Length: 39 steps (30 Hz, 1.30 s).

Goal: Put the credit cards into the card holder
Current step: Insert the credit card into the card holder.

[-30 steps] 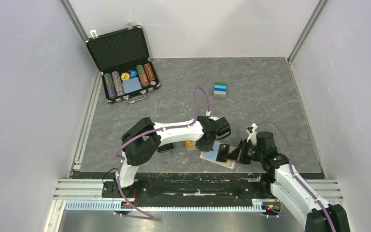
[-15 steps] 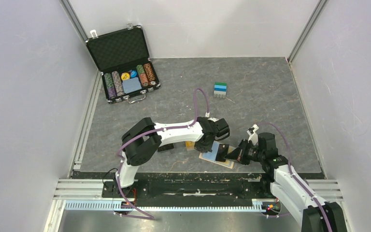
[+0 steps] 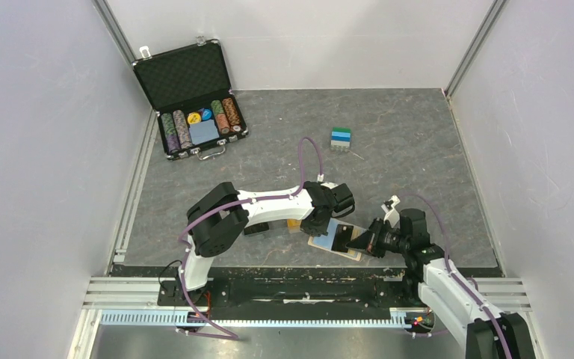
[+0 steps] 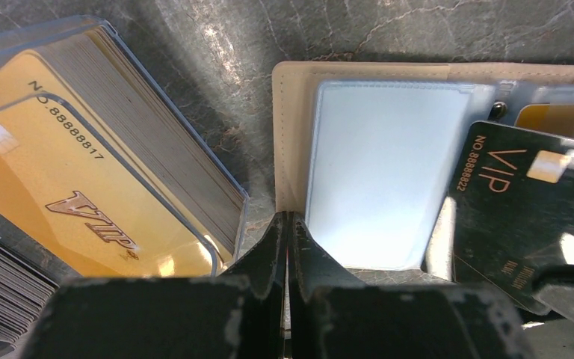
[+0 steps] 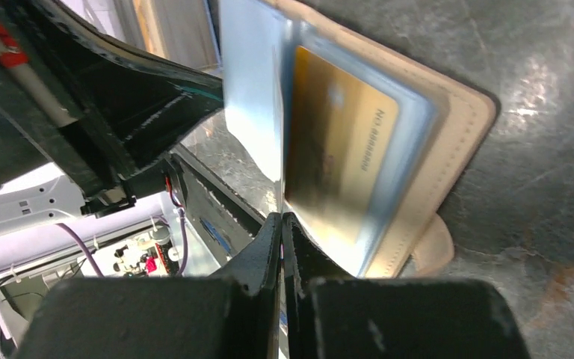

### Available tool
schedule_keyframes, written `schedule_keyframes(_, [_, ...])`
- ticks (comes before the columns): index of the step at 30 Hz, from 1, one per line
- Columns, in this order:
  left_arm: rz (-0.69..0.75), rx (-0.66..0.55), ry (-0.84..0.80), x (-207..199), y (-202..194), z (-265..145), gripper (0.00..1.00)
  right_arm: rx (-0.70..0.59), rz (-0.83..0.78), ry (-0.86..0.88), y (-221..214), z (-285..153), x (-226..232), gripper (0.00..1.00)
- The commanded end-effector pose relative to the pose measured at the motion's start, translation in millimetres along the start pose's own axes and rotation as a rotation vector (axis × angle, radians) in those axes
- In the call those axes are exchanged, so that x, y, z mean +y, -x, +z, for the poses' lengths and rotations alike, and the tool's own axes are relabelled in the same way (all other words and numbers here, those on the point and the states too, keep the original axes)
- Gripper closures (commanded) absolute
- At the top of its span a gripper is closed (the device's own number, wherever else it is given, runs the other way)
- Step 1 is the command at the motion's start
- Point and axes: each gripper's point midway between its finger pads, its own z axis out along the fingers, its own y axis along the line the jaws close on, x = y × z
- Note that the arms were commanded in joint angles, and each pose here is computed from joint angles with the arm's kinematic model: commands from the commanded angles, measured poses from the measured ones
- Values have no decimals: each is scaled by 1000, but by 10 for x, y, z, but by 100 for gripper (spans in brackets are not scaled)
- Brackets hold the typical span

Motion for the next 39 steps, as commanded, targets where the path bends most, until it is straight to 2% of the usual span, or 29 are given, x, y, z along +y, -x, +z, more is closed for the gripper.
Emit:
schedule_keyframes(1, [41, 14, 60, 167, -98, 26, 98, -9, 5, 44, -13, 40, -8, 100])
schedule_keyframes(7, [41, 20, 67, 206, -134, 29, 98, 12, 64, 47, -173, 81, -179, 100])
schedule_keyframes(18, [48, 23, 63, 194, -138, 30, 98, 10, 56, 4, -90, 109, -200, 100])
schedule_keyframes(26, [40, 8, 55, 211, -112, -80, 98, 47, 55, -115, -157, 103, -431, 100])
schedule_keyframes(39, [33, 0, 20, 108, -67, -141, 98, 28, 20, -169, 75, 154, -403, 100])
